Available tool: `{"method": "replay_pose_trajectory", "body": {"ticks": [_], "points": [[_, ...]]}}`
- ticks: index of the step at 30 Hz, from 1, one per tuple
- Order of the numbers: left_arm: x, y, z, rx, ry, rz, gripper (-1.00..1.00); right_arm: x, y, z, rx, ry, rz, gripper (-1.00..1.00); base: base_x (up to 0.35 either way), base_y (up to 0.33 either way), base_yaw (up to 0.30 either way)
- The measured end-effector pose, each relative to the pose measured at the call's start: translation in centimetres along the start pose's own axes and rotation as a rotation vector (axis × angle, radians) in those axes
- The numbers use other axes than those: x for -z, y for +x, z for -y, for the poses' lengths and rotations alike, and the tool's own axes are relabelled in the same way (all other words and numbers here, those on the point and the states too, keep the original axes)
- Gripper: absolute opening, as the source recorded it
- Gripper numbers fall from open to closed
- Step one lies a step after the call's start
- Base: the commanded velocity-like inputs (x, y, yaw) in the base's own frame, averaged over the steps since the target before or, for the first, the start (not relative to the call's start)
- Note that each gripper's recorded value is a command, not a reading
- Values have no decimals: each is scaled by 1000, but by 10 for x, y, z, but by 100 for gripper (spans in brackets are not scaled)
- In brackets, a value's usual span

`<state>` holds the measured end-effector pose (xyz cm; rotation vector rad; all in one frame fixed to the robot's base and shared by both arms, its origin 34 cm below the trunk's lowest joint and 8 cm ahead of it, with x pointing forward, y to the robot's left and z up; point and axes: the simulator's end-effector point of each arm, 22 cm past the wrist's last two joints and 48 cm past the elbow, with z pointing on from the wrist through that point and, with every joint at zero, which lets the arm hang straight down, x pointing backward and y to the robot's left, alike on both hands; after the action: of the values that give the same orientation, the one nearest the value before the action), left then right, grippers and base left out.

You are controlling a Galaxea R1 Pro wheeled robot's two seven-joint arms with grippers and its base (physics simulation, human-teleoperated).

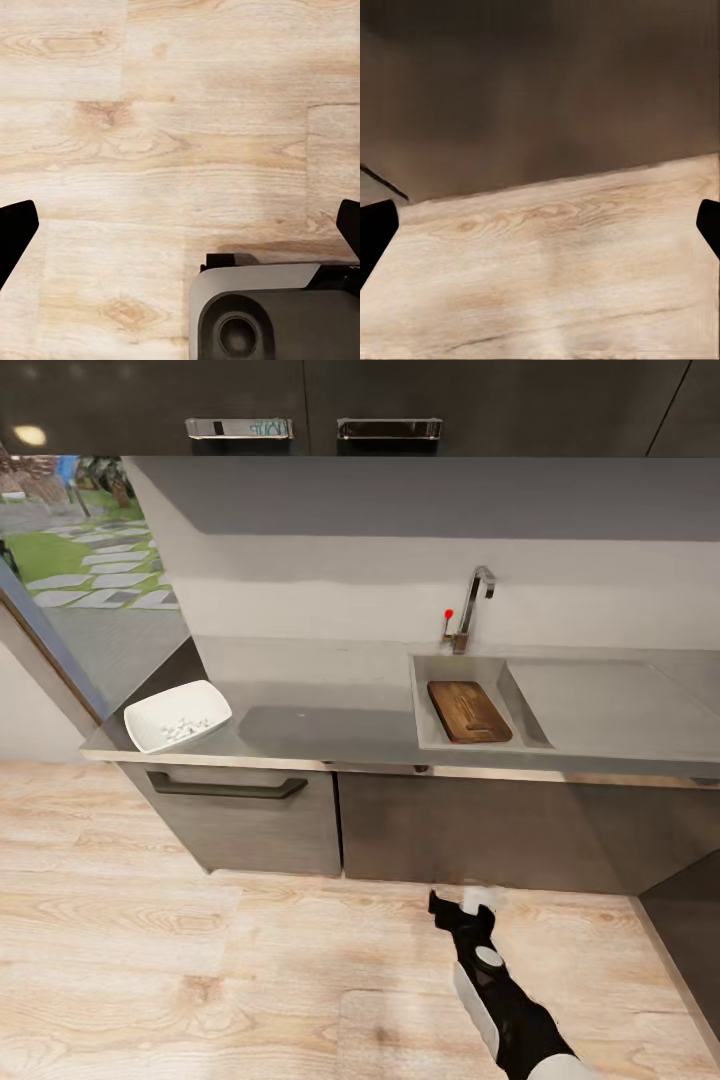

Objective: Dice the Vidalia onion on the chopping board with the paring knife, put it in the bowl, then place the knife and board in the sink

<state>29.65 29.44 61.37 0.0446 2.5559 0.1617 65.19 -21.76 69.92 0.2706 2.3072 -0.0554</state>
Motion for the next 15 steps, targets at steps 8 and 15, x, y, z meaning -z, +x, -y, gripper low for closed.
{"method": "replay_pose_trajectory", "body": {"ticks": [8, 15], "points": [[0, 0, -2, 1, -5, 0, 100, 25, 132, 36, 70, 13, -94, 100, 0, 0, 0], [0, 3, -6, 1, -18, -8, 100, 42, 173, 45, 89, -4, -154, 100, 0, 0, 0]]}}
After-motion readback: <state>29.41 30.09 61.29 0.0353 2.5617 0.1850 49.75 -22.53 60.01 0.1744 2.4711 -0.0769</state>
